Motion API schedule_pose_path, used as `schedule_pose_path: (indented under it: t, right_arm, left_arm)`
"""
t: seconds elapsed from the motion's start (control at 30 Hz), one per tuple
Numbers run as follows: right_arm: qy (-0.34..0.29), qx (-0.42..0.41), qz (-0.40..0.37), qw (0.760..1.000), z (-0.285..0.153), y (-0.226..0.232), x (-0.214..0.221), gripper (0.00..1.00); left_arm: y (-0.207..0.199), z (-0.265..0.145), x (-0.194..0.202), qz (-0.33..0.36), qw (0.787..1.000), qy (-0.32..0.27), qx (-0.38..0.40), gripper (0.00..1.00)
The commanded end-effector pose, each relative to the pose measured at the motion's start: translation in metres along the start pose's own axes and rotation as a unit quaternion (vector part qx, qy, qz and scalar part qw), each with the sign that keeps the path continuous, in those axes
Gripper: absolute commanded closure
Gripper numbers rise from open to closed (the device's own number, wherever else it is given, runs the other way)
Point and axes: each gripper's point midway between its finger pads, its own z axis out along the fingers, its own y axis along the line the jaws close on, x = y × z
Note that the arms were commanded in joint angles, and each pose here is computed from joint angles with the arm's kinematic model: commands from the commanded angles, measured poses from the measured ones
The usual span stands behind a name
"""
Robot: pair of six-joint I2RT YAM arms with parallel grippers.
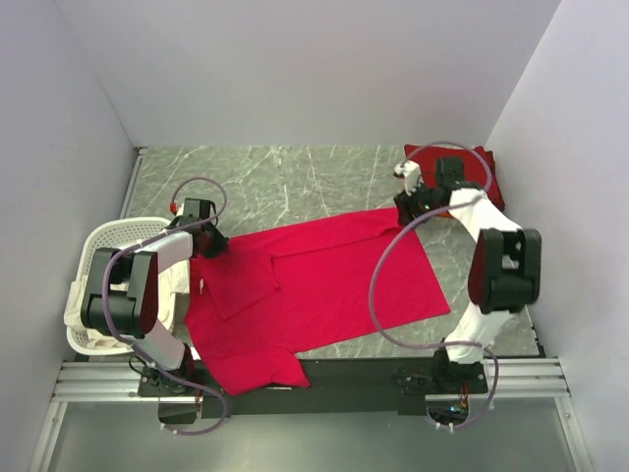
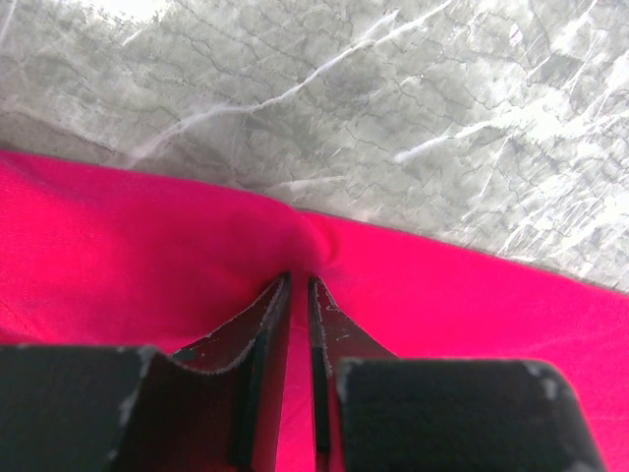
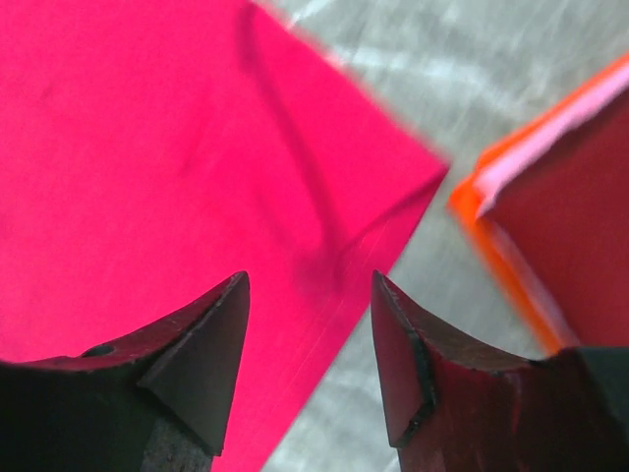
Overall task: Fold and stack the t-shirts
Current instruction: Fold the tshirt
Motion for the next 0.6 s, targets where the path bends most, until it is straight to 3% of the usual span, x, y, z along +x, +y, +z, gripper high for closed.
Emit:
schedule_pose_path:
  t: [0.0,0.33,0.57]
  right_arm:
    - [0.017,0.043,0.011,0.999,0.003,-0.027,-0.022,0.39]
    - [0.053,0.08,0.065,0.993,0.038,-0.045,-0.031,0.43]
    - [0.07,0.074,0.066,0.993,0.051,-0.038,-0.02,0.63]
  left_arm:
    - [0.018,0.001,0.009,0.014,0.999,0.017,-0.033,0.8]
    - [0.01,-0.004,0.003,0.015,1.0,0.009,-0.018,0.81]
    - [0.01,-0.004,0.004,0.018,1.0,0.011,-0.014,0.8]
